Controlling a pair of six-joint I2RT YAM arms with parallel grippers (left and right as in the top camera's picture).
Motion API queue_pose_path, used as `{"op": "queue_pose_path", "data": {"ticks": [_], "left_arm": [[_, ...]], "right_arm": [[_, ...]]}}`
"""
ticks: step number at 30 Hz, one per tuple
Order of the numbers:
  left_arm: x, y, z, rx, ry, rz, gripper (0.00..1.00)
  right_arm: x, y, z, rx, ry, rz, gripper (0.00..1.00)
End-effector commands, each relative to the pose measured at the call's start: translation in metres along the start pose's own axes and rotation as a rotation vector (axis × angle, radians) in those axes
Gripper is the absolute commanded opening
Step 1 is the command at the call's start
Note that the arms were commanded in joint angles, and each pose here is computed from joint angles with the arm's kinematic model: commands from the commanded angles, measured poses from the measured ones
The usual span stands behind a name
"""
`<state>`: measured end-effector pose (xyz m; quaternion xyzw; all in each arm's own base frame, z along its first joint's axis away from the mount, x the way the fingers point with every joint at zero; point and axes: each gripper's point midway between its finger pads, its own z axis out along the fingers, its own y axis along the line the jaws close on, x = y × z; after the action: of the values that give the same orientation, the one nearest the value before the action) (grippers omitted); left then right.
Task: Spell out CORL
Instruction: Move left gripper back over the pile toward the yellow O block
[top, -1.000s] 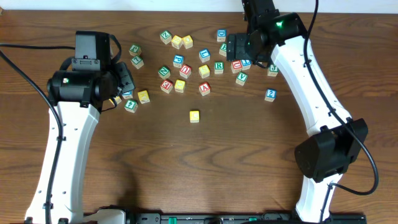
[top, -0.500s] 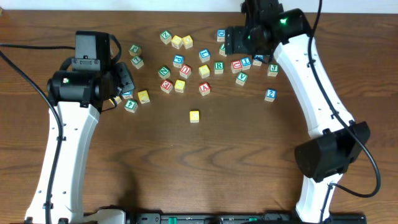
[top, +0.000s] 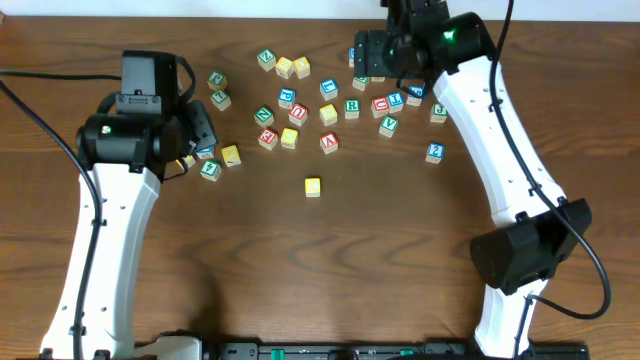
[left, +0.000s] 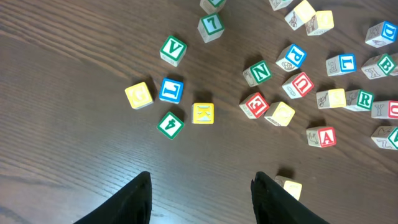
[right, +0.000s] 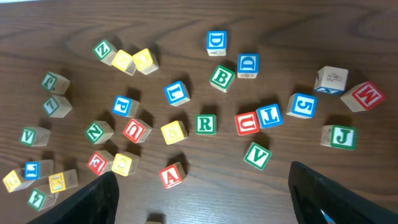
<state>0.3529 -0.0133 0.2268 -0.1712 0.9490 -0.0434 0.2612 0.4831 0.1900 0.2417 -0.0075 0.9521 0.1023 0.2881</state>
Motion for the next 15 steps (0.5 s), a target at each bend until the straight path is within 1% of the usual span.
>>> {"op": "queue_pose_path", "data": {"ticks": [1,15], "left_arm": [[0.007,0.006,0.008,-0.022,0.028,0.019,0.51],[0.007,0.005,0.027,-0.037,0.059,0.027,0.51]], "right_arm": [[-0.003,-0.004,-0.002,0.025,-0.017,0.013,0.83],[0.006,0.013,0.013,0.004,0.01,-0.014,0.85]]}}
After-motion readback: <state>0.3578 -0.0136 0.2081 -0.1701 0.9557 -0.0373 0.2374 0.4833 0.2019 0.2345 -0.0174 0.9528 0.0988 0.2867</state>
